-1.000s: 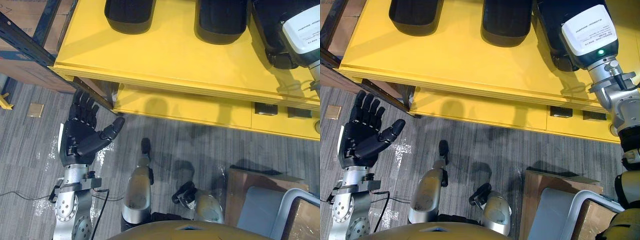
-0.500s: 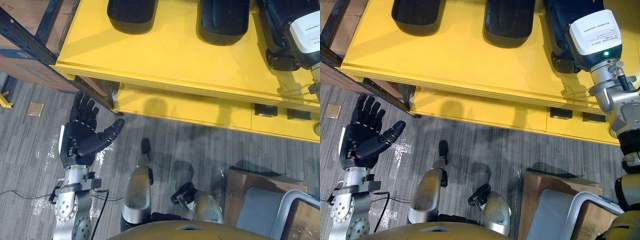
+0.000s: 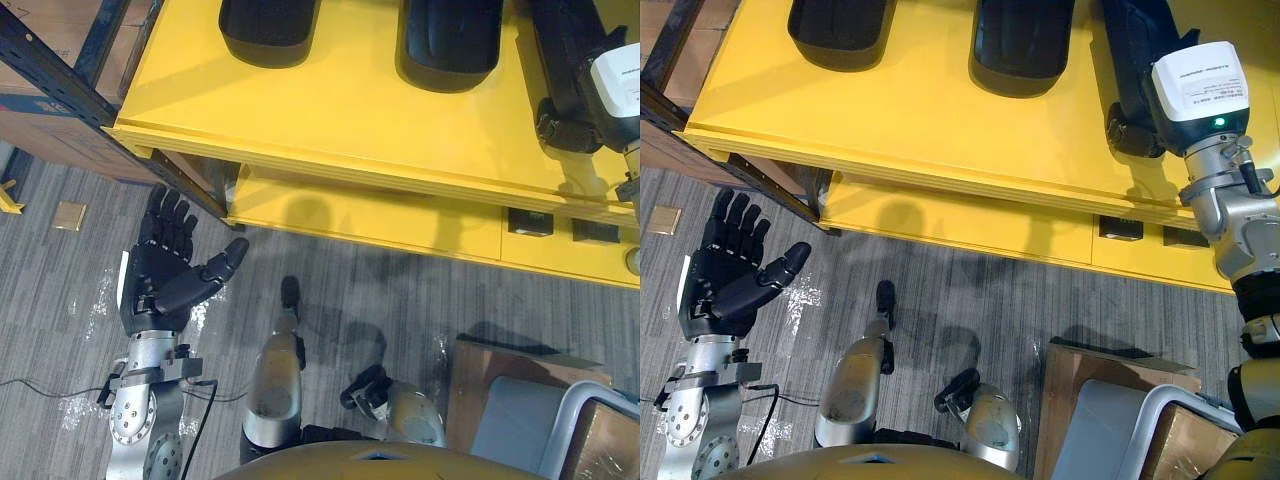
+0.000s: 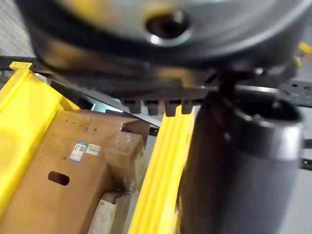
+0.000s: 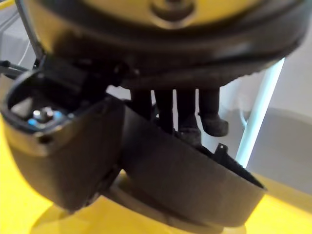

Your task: Walk over and take three plastic housings, then place them on the shelf

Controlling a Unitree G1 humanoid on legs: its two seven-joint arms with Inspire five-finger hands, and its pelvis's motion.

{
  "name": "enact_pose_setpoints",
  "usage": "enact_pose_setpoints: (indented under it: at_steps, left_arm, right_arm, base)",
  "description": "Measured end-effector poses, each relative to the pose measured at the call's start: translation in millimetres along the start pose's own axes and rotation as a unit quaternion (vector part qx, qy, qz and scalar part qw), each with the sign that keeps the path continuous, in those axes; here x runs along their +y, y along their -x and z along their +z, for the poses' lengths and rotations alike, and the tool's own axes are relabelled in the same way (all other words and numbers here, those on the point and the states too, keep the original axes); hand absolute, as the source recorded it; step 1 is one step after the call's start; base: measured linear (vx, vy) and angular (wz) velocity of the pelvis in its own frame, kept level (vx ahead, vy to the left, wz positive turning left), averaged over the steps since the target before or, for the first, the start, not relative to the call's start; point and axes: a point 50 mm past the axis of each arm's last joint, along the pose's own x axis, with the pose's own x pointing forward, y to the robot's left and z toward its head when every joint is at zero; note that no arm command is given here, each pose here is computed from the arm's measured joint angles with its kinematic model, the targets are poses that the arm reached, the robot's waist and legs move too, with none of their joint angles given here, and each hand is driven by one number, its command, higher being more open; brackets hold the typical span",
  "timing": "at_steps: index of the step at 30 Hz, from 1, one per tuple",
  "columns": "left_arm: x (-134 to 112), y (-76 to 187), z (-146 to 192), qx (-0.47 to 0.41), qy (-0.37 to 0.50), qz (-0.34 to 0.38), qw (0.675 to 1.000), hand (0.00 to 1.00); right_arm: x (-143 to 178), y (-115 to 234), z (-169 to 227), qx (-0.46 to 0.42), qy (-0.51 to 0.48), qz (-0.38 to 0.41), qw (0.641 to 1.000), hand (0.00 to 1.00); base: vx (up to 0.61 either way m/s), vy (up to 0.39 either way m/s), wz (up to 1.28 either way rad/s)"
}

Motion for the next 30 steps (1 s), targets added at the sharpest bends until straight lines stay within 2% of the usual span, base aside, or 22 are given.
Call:
enact_pose_setpoints:
  at_steps: [16,30]
  left_arm:
    - [-0.2,0.0,0.1,0.000,0.000,-0.003,1.000,1.00]
    - [-0.3,0.0,0.1,0.000,0.000,-0.005,1.000,1.00]
  right_arm:
    - [16.4,8.6,-15.8,0.104,-0.075,0.048,0.991,0.00]
    - [18.7,10.9,-21.9,0.129,-0.083,0.054,0.987,0.00]
  base:
    - [0.00,0.000,0.01]
    - [0.00,0.000,0.00]
